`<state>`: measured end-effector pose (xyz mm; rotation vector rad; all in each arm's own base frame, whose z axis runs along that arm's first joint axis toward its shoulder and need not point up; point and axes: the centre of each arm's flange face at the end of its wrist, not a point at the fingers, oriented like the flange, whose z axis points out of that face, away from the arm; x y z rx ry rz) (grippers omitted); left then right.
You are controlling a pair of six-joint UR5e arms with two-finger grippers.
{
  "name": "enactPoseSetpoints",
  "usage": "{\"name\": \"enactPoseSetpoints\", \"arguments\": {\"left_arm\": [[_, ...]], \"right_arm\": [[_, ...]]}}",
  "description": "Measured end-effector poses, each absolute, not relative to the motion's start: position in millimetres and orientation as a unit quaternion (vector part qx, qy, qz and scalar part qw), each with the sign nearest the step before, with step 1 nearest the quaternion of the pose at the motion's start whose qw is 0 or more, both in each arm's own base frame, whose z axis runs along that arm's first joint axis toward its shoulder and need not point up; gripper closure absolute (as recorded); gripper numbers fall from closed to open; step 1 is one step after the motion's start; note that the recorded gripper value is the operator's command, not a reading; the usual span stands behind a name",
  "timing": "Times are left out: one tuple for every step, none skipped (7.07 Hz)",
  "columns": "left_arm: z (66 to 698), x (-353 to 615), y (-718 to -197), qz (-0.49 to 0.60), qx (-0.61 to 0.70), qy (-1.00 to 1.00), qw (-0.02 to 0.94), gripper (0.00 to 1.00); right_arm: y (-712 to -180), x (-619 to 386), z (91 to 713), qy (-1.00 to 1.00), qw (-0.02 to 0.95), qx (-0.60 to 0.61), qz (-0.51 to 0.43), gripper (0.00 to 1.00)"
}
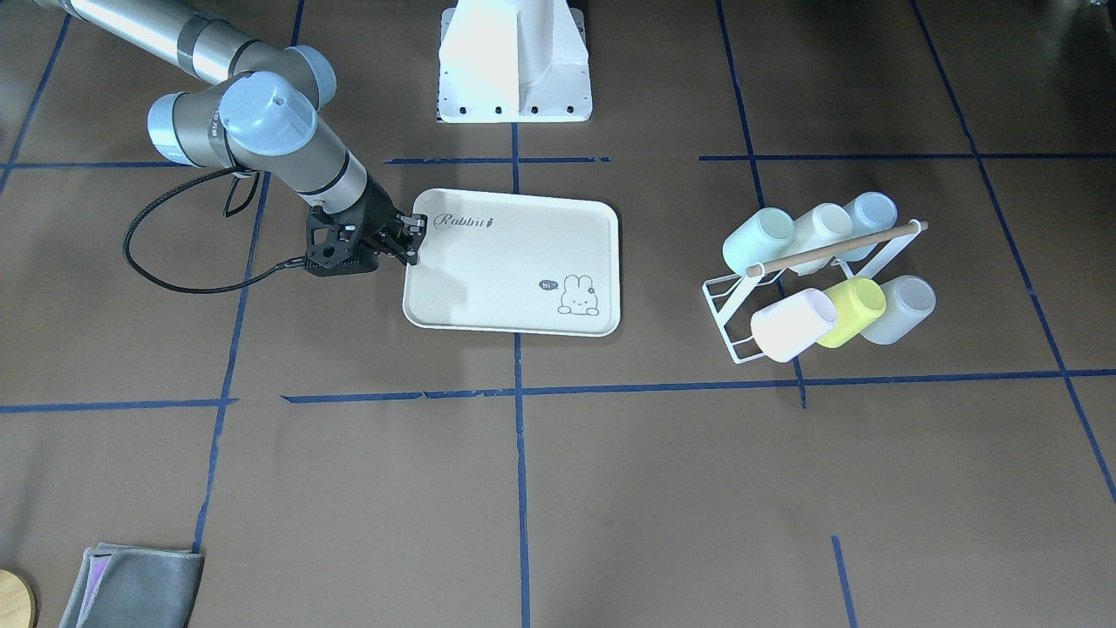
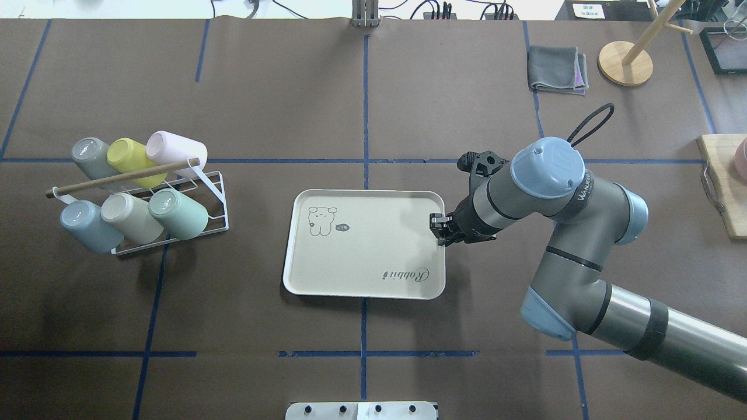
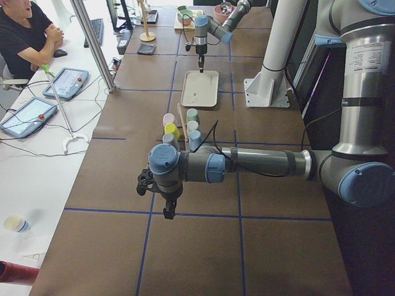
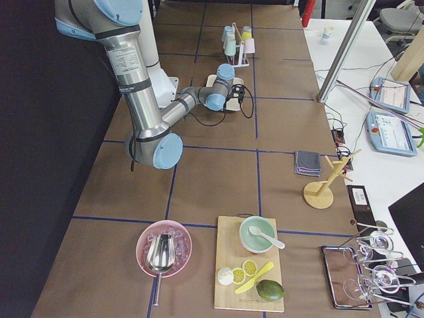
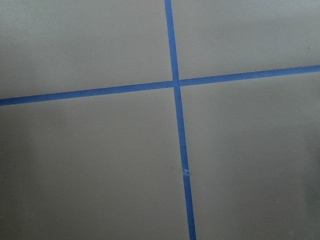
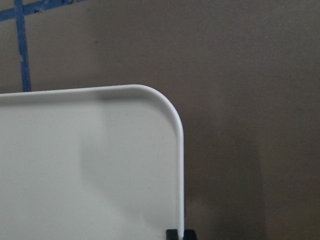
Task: Pick up and place green cup on tray
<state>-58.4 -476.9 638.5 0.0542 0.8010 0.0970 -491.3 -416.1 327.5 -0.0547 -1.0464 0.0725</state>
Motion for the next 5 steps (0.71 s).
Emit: {"name": "enactPoseSetpoints", "arguments": {"left_arm": [[638,-58,-477,0.048,0.027,0.390,0.919,0.00],[634,-58,-478,0.049,0.031,0.391,0.919,0.00],[622,-58,-479,0.053,0.042,0.390,0.918,0.00],[604,-58,-479,0.061,0.059,0.389,0.917,0.00],[588,-58,-477,0.067,0.075,0.389,0.916,0.00]], "right_arm": [[-414,-493,327,-0.500,0.865,-0.026,0.031,0.14],[-413,-492,327,-0.500,0.865,-0.026,0.030,0.02],[-414,-490,327,-0.500,0.865,-0.025,0.031,0.02],[-418,-482,324,-0.504,0.863,-0.021,0.034,0.02],[-423,-463,319,-0.510,0.859,-0.021,0.038,0.02]]}}
